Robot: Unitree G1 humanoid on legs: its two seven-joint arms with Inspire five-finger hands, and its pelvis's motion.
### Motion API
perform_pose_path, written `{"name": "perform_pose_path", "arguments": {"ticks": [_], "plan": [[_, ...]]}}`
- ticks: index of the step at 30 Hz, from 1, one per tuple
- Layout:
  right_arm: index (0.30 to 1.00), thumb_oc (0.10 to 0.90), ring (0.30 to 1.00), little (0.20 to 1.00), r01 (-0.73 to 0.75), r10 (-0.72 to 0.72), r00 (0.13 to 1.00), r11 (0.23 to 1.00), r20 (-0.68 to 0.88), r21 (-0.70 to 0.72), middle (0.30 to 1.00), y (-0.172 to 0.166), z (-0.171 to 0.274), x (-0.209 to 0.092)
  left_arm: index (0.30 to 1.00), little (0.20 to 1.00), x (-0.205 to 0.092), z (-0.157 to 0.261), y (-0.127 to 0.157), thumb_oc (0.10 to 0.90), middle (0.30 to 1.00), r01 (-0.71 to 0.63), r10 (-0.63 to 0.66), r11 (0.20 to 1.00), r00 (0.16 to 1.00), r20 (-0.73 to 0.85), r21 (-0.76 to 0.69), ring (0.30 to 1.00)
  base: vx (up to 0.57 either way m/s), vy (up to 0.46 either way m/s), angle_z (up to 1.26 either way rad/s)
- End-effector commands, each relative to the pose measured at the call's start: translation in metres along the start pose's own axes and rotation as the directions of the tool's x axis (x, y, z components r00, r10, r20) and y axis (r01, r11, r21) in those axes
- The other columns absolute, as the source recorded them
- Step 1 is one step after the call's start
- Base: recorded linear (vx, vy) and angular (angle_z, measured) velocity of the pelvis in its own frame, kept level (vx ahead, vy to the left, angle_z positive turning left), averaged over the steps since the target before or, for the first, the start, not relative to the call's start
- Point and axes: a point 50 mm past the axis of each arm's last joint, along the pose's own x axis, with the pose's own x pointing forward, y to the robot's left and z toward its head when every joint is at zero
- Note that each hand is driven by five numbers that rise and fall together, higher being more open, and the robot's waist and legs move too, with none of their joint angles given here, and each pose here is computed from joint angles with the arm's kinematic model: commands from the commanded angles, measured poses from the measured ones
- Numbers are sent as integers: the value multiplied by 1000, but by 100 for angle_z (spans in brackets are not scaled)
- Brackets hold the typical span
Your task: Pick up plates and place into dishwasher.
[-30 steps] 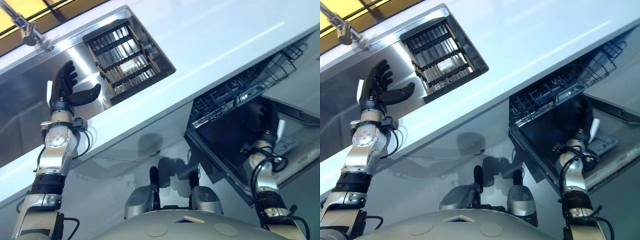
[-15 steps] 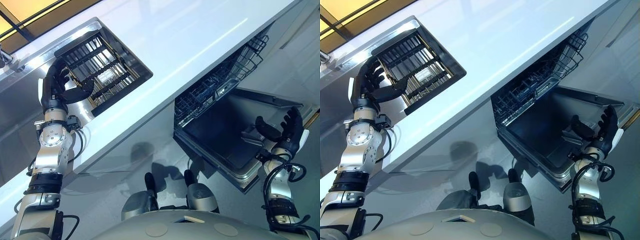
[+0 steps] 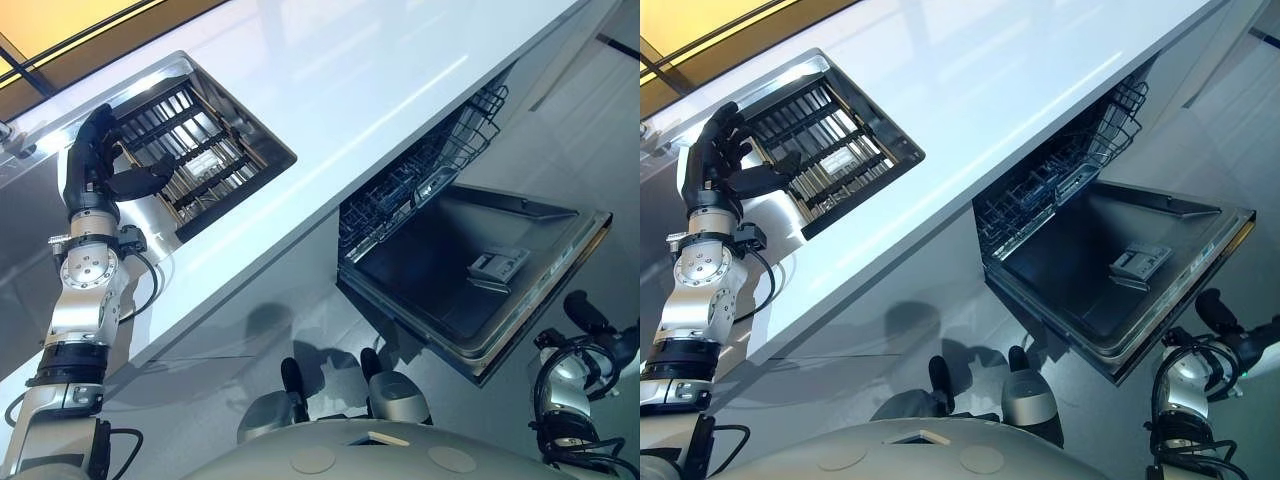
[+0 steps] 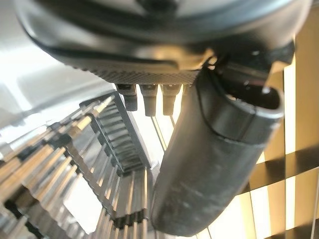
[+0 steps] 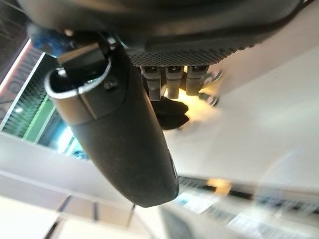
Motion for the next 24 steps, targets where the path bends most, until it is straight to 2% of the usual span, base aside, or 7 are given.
{"name": "perform_pose_path", "arguments": {"ticks": [1, 3, 4, 6, 13, 18, 24], "plan": [[900, 800, 900, 900, -111, 109, 994, 971, 24, 210, 900, 9, 21, 9, 900, 900, 28, 59, 13, 800, 900, -49, 70, 995, 966, 248, -91, 900, -12, -94, -1], [900, 800, 900, 900, -170, 192, 981, 933, -39, 319, 900, 16, 13, 5, 900, 900, 28, 63, 14, 800, 900, -15, 61, 985, 962, 265, -175, 900, -35, -91, -1], [900, 800, 900, 900, -203, 264, 961, 878, -84, 433, 900, 21, 8, 3, 900, 900, 29, 64, 14, 800, 900, 8, 61, 968, 962, 265, -252, 900, -53, -86, -2], [900, 800, 900, 900, -227, 323, 941, 823, -100, 520, 900, 26, 7, 5, 900, 900, 32, 64, 15, 800, 900, 19, 74, 937, 965, 251, -349, 900, -63, -83, -4], [900, 800, 900, 900, -185, 424, 895, 638, -141, 747, 900, 37, 3, 11, 900, 900, 48, 73, 18, 800, 900, 22, 88, 930, 955, 282, -366, 900, -91, -58, 7], [900, 800, 900, 900, -42, 388, 896, 560, -217, 827, 900, 45, 5, 14, 900, 900, 56, 97, 10, 800, 900, 48, 98, 928, 926, 365, -371, 900, -131, -11, 15], [900, 800, 900, 900, 189, 309, 898, 375, -314, 908, 900, 58, 20, 15, 900, 900, 54, 139, -11, 800, 900, 118, 67, 938, 861, 504, -326, 900, -123, 36, 22]]}}
